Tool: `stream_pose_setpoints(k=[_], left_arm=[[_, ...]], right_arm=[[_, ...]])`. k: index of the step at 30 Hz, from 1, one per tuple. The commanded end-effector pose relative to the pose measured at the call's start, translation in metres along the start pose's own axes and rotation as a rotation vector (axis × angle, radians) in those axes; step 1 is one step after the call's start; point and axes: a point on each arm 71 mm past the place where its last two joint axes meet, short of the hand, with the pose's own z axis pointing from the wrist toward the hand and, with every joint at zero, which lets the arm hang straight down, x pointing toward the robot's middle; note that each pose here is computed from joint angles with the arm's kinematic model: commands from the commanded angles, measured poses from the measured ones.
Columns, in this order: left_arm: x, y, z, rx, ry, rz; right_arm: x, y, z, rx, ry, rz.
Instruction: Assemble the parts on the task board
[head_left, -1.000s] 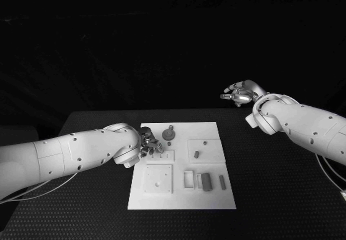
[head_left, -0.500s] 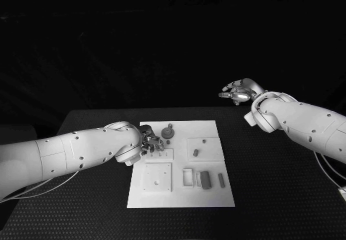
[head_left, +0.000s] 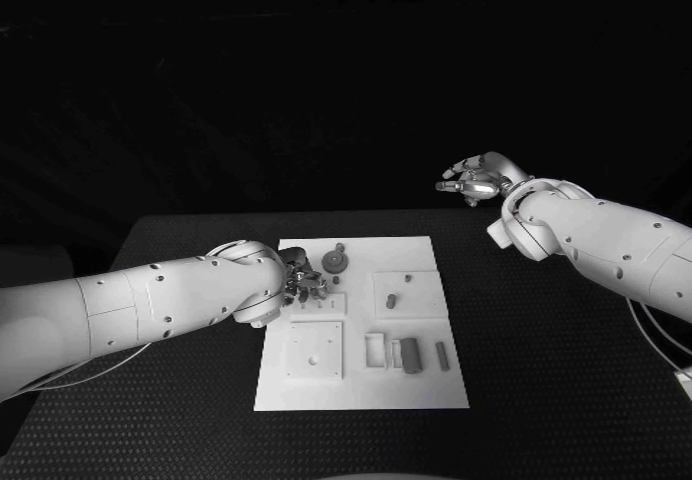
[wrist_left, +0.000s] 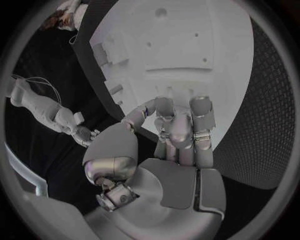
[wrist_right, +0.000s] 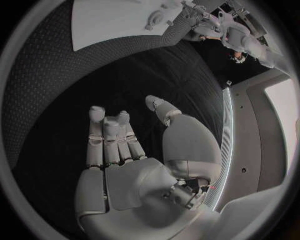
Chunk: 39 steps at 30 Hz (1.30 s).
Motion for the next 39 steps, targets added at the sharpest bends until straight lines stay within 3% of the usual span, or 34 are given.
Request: stream_pose_setpoints(k=[1, 12, 20, 32, 39], left_arm=[[0.0007, -0.0015, 0.0007, 0.005, -0.005, 0.094], [0.0036, 0.0017, 0.0042, -0.007, 0.005, 0.114], [0.0091, 0.0020, 0.0045, -0.013, 0.061, 0.109], [0.0176, 0.0019, 0.0069, -0.012, 0.079, 0.111], [0.0169, 0.0036, 0.0076, -0.015, 0.070, 0.105]], right_arm=[[0.002, 0.001, 0.000, -0.009, 0.018, -0.004], [0.002, 0.002, 0.000, -0.010, 0.018, -0.004], [0.002, 0.002, 0.000, -0.009, 0.019, -0.004], [0.003, 0.003, 0.001, -0.010, 0.022, -0.004], [0.003, 0.002, 0.001, -0.010, 0.022, -0.005]])
